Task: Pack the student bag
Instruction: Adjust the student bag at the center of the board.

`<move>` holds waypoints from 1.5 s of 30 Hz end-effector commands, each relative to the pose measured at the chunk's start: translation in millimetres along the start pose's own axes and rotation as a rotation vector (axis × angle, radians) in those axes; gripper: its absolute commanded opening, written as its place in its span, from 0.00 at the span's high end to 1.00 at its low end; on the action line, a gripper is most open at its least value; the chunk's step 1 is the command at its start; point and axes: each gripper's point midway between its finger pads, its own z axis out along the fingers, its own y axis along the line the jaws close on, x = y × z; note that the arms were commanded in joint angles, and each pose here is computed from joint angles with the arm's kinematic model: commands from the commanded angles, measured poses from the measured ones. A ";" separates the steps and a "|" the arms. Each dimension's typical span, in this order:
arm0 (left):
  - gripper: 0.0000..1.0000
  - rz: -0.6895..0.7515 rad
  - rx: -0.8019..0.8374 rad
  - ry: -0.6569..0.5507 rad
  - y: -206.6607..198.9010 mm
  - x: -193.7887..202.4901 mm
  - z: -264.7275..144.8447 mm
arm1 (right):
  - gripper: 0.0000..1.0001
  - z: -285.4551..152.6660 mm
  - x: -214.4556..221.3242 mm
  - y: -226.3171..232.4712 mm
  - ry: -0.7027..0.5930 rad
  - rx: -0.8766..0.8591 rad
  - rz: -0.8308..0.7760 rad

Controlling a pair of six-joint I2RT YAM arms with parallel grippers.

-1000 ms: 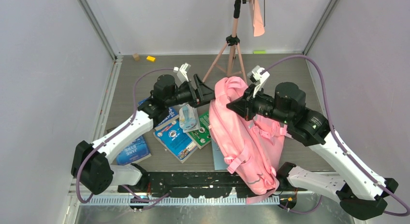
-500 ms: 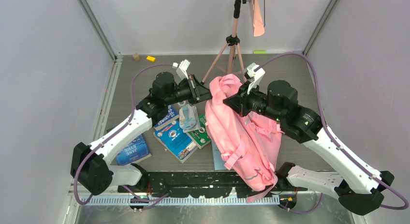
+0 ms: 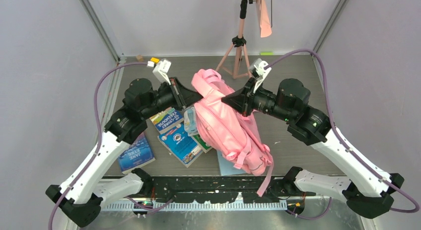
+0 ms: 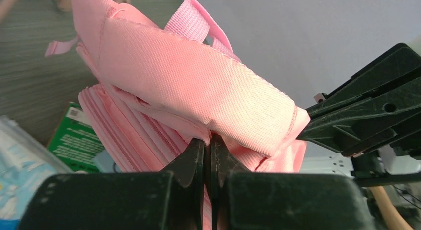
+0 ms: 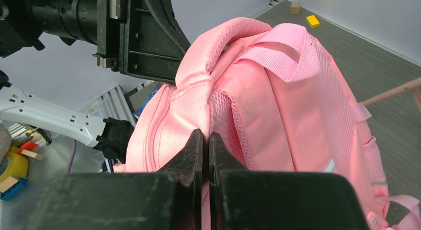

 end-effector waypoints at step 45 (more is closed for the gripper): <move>1.00 0.157 -0.649 -0.412 120.1 -64.2 -60.0 | 0.35 -27.4 132.6 35.8 0.406 0.029 0.669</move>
